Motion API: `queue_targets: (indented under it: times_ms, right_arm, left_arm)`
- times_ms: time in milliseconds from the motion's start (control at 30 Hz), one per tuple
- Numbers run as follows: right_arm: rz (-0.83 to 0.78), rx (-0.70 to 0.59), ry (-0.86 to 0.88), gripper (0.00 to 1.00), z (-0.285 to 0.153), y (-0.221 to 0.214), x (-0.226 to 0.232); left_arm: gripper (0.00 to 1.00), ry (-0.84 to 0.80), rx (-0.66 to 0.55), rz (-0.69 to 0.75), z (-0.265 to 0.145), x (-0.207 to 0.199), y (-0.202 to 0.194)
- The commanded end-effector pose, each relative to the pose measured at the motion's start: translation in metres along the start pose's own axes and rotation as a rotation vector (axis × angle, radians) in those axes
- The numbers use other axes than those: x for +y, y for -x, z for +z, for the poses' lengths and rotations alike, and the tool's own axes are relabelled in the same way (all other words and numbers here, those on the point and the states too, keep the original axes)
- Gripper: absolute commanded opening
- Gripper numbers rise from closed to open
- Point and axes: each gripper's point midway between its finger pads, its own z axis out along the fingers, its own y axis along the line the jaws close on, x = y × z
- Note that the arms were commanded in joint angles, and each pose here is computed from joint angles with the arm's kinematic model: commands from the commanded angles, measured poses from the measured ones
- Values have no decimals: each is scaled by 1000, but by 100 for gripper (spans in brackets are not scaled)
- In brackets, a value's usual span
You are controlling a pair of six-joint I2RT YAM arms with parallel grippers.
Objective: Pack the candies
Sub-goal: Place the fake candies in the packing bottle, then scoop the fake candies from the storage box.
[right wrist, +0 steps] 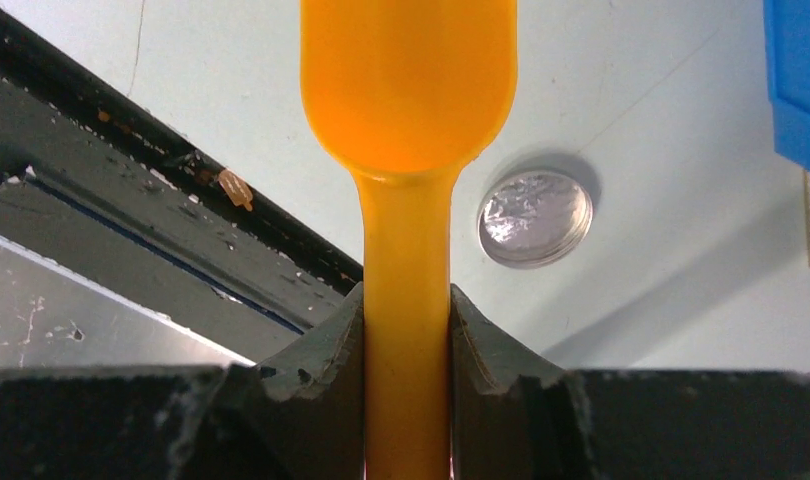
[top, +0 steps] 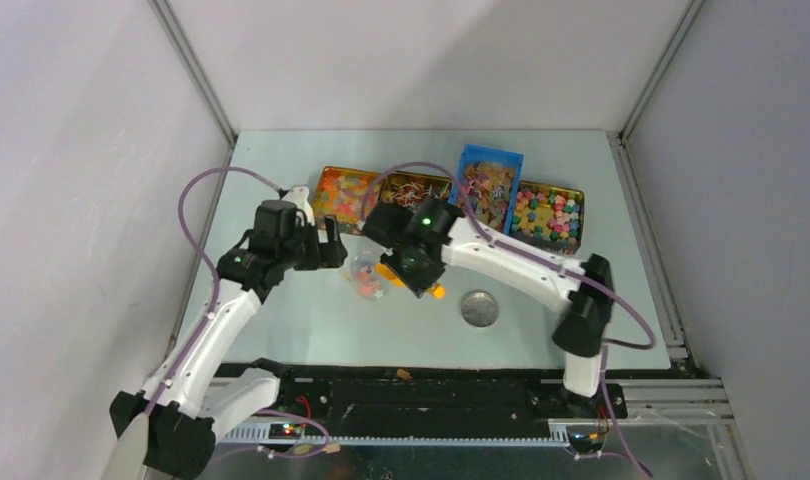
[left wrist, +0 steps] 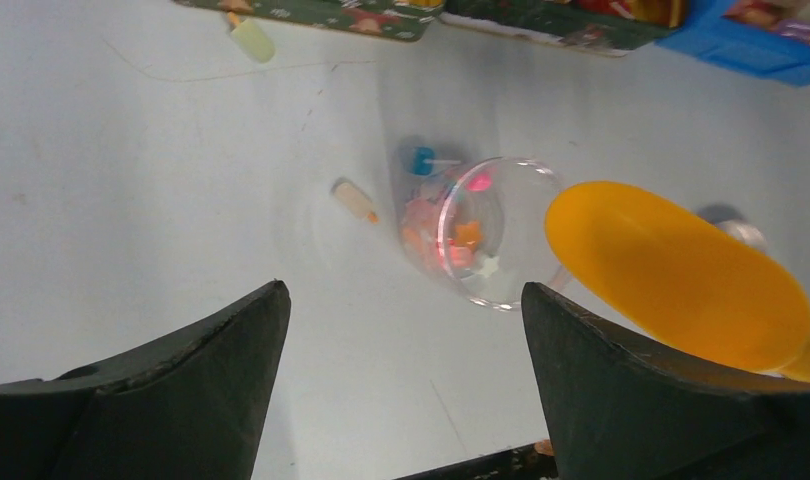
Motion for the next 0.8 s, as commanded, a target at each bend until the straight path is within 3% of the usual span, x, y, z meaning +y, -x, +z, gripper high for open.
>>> queue_targets:
  times_ms: [0,233,467,767]
  right_arm:
    - [41,-307,39,0,-27,26,-5]
    - [75,-582,74,0,-51,14,-16]
    - [54,-809,82,0,-75,13,-19]
    - [109,-799,68,0,-66,13,-30]
  left_arm:
    - [94,-123,-103,-71,-16,-26,22]
    - [95,-233,-185,-127,-36,-45,43]
    - [95,-267,-185,-156,-35,-48,45]
    - [95,-260,-174,-160,-32,-43,42]
